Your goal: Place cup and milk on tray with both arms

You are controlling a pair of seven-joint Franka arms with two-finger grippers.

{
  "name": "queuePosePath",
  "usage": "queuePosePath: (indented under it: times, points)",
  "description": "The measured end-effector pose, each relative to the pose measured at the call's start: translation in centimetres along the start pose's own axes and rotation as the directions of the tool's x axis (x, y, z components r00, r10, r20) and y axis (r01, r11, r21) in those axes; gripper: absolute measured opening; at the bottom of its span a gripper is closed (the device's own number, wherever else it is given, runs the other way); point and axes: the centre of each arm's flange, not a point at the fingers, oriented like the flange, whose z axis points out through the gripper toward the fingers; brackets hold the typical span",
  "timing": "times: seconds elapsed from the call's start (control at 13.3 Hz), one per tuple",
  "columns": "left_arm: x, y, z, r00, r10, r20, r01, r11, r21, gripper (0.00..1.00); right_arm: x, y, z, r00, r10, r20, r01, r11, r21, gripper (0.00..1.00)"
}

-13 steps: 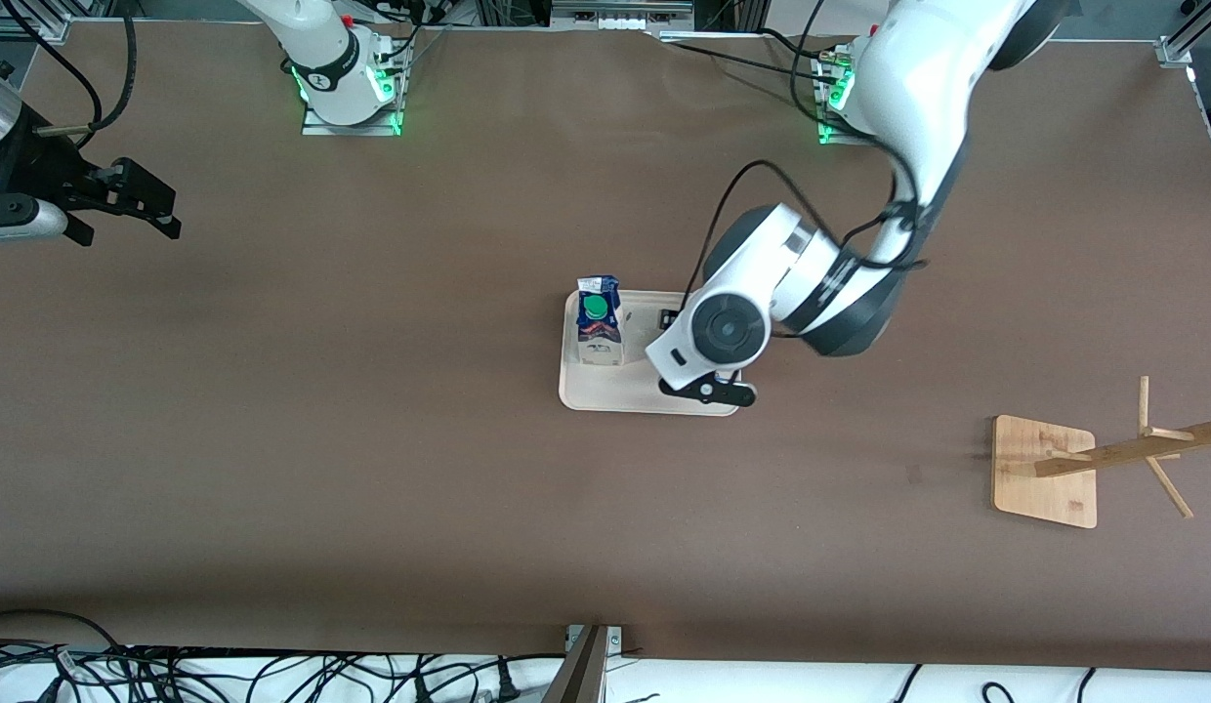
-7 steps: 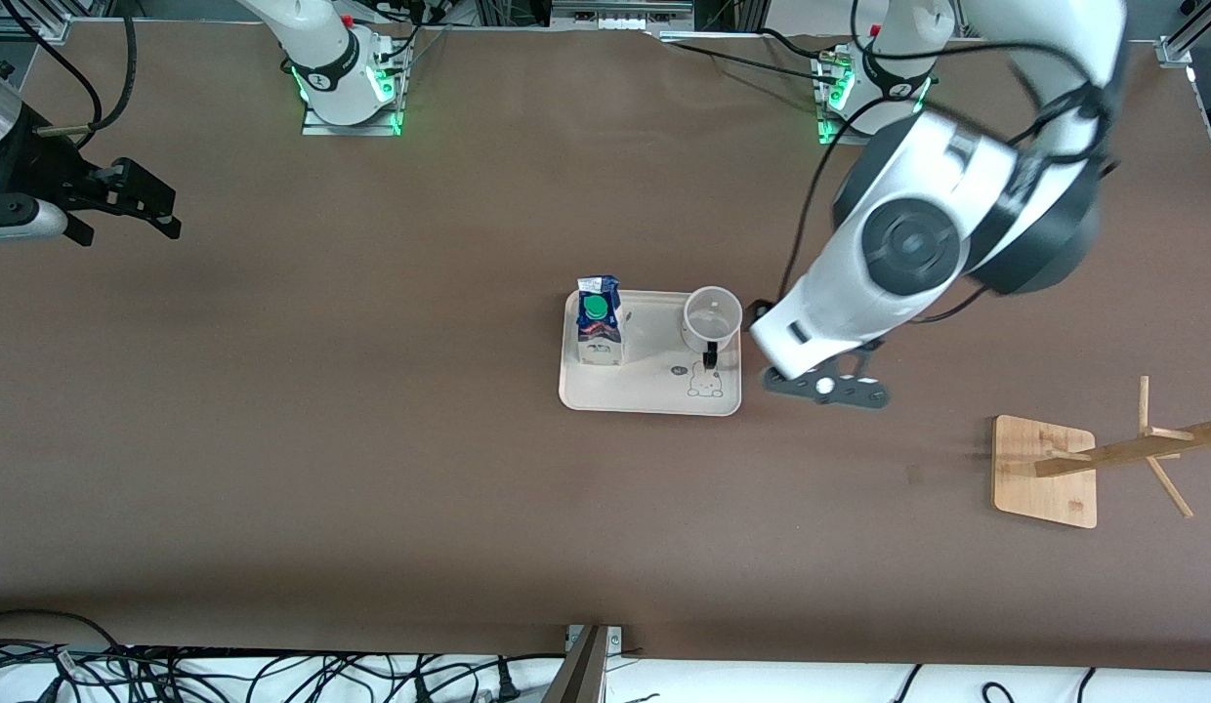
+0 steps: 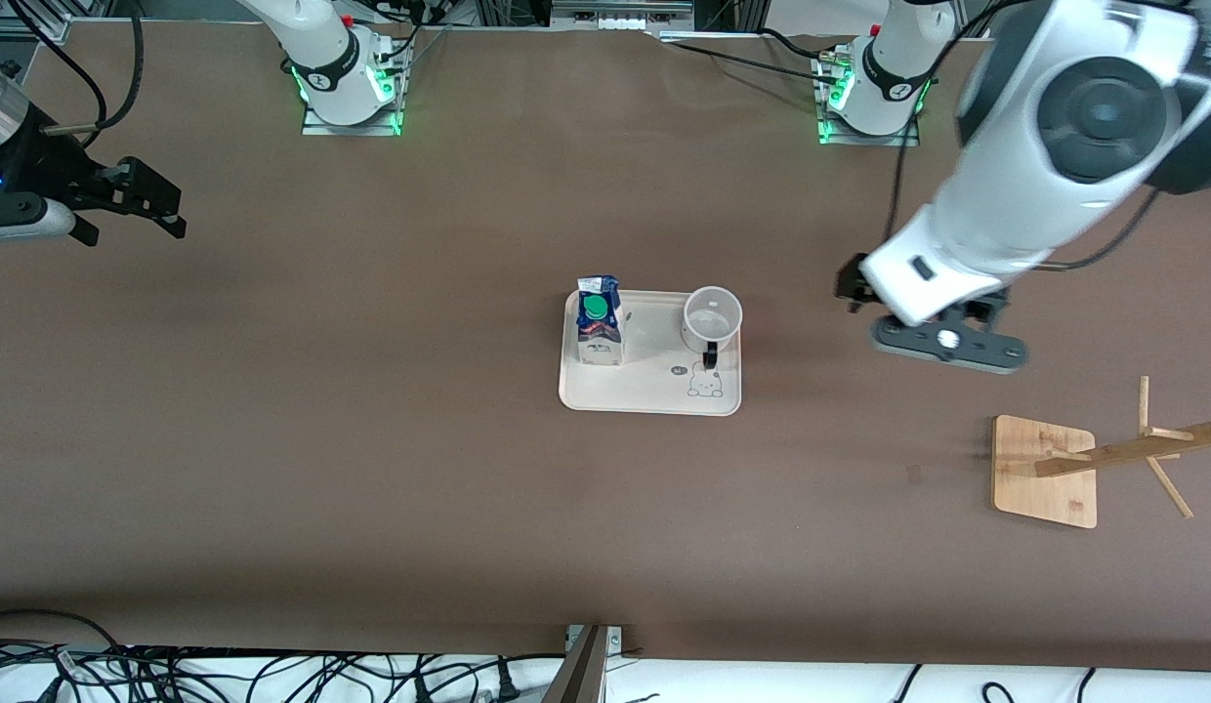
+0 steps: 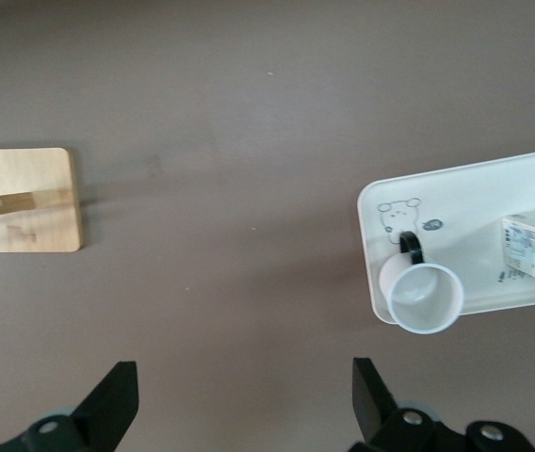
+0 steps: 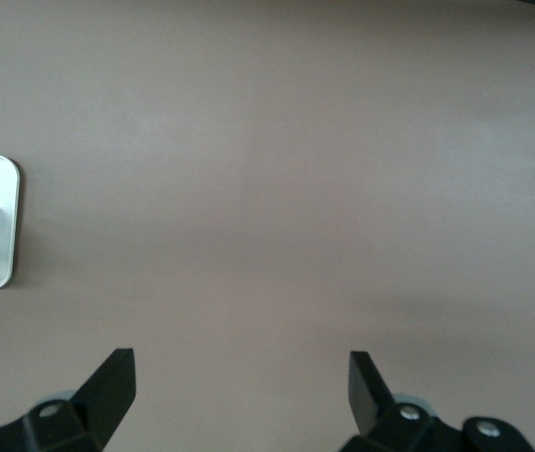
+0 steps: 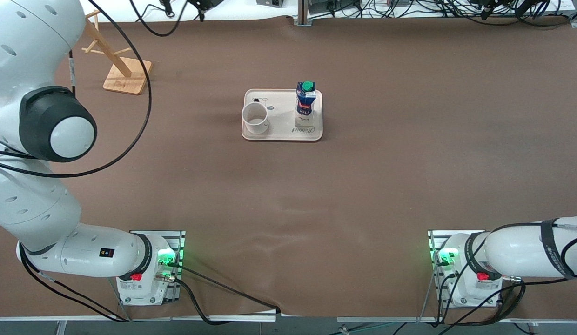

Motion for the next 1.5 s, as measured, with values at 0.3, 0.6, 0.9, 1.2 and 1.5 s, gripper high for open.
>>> queuePosePath:
  times: [0.3, 0.6, 0.9, 1.2, 1.5]
  points:
    - [-1.3, -5.0, -2.2, 0.989, -0.086, -0.122, 0.083, 0.996, -0.028, 1.00, 0.0, -1.2, 0.0, 1.000, -0.021, 0.000, 0.021, 1.000, 0.001, 1.00]
    - [-6.2, -8.3, -1.2, 0.978, -0.150, -0.145, 0.148, 0.989, -0.023, 1.00, 0.0, -1.1, 0.0, 1.000, -0.020, 0.000, 0.020, 1.000, 0.001, 1.00]
    - [-10.0, -10.7, 0.4, 0.971, -0.212, -0.109, 0.207, 0.977, -0.061, 1.00, 0.0, -1.0, 0.0, 1.000, -0.019, 0.001, 0.019, 1.000, 0.001, 1.00]
    - [-10.2, -12.1, 1.2, 0.979, -0.179, -0.097, 0.174, 0.983, -0.060, 1.00, 0.0, -1.0, 0.0, 1.000, -0.018, 0.001, 0.018, 1.000, 0.001, 1.00]
    - [-10.4, -12.6, 1.9, 0.984, -0.167, -0.066, 0.163, 0.985, -0.057, 1.00, 0.0, -1.0, 0.0, 1.000, -0.018, 0.001, 0.018, 1.000, 0.001, 1.00]
